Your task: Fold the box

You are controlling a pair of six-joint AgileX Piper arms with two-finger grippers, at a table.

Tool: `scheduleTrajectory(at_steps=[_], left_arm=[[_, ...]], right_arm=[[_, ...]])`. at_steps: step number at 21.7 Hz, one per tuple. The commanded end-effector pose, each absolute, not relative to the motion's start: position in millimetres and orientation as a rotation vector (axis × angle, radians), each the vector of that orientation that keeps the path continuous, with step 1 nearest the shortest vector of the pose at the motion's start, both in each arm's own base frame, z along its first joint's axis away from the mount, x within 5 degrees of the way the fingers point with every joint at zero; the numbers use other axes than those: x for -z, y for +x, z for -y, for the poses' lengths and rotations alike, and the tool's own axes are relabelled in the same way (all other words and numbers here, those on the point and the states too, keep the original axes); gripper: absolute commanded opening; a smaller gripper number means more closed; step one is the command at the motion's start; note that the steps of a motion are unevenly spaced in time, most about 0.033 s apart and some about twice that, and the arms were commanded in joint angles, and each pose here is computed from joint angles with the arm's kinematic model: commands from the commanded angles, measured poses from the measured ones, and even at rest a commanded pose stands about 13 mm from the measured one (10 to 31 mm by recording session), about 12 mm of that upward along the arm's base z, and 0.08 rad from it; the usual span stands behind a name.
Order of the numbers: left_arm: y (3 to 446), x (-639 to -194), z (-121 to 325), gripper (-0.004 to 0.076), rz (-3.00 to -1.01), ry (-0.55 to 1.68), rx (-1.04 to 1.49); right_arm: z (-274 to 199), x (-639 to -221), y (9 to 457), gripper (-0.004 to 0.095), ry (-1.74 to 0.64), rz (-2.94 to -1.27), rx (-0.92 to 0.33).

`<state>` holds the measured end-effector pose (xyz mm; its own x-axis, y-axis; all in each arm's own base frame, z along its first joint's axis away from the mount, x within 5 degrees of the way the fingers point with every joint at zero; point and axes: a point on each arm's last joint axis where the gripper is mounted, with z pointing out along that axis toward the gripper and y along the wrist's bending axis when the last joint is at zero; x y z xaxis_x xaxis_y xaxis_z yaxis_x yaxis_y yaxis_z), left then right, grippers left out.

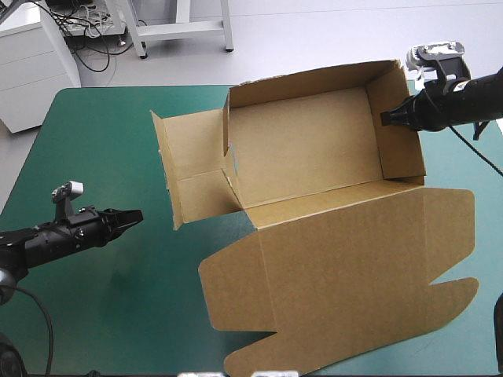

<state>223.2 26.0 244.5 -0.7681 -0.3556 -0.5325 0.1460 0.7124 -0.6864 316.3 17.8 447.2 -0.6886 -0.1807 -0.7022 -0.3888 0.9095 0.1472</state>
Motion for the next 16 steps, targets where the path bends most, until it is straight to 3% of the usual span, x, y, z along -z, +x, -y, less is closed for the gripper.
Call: scheduleTrajectory(at_steps=[1, 7, 16], left_arm=[[240, -254, -23, -0.0006, -2.062, -0.115, 1.243], [261, -239, -14, -0.0006, -2.054, -0.056, 1.418], [271, -265, 34, -0.0006, -2.042, 0.222, 1.475]], right_arm=[[-23, -476, 292, -0.0023, -0.415, -2.231, -0.411], [-42, -472, 289, -0.0023, -0.482, -2.243, -0.446], [-49, -459, 296, -0.0022, -0.438, -2.264, -0.415]])
